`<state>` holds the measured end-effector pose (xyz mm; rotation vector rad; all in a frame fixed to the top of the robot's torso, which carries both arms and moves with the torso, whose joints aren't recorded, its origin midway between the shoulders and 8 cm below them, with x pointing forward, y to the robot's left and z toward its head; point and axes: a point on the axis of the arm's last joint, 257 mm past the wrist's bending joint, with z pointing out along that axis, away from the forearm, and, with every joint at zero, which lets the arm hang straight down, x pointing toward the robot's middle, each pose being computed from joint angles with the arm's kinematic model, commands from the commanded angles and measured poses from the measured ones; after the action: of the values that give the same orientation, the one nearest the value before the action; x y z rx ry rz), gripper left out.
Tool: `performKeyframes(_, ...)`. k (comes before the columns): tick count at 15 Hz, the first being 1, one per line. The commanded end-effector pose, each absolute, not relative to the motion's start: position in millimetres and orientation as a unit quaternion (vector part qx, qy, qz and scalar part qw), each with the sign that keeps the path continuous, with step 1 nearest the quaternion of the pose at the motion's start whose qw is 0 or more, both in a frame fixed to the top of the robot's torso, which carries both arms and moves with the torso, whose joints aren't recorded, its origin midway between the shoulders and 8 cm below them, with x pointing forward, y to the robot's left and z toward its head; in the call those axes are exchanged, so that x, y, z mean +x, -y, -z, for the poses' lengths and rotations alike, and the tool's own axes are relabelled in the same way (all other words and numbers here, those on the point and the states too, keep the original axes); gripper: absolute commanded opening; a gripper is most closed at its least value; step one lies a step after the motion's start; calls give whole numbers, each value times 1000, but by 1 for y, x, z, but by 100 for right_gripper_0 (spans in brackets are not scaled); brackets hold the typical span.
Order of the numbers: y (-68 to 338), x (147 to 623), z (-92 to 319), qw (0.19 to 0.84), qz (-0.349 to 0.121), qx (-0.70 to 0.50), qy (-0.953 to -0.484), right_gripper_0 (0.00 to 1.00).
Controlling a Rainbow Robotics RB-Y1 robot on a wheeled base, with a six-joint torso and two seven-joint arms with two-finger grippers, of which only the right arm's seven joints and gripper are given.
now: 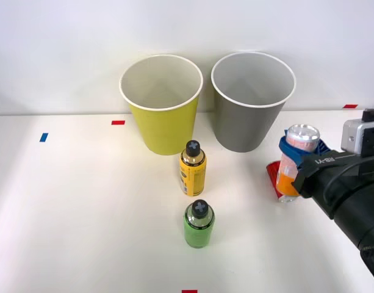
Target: Put cans in the gray bin, plastic bottles in the light green bin
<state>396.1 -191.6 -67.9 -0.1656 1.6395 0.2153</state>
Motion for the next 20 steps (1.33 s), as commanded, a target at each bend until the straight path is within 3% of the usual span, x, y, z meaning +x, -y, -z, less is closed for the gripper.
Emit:
performKeyframes(1, 193, 405, 37, 707, -94, -61, -698, 0)
performKeyframes(9, 191, 423, -86, 781, -201, 14, -591, 0)
performKeyframes(20, 172, 579, -86, 769, -196, 20, -608, 0)
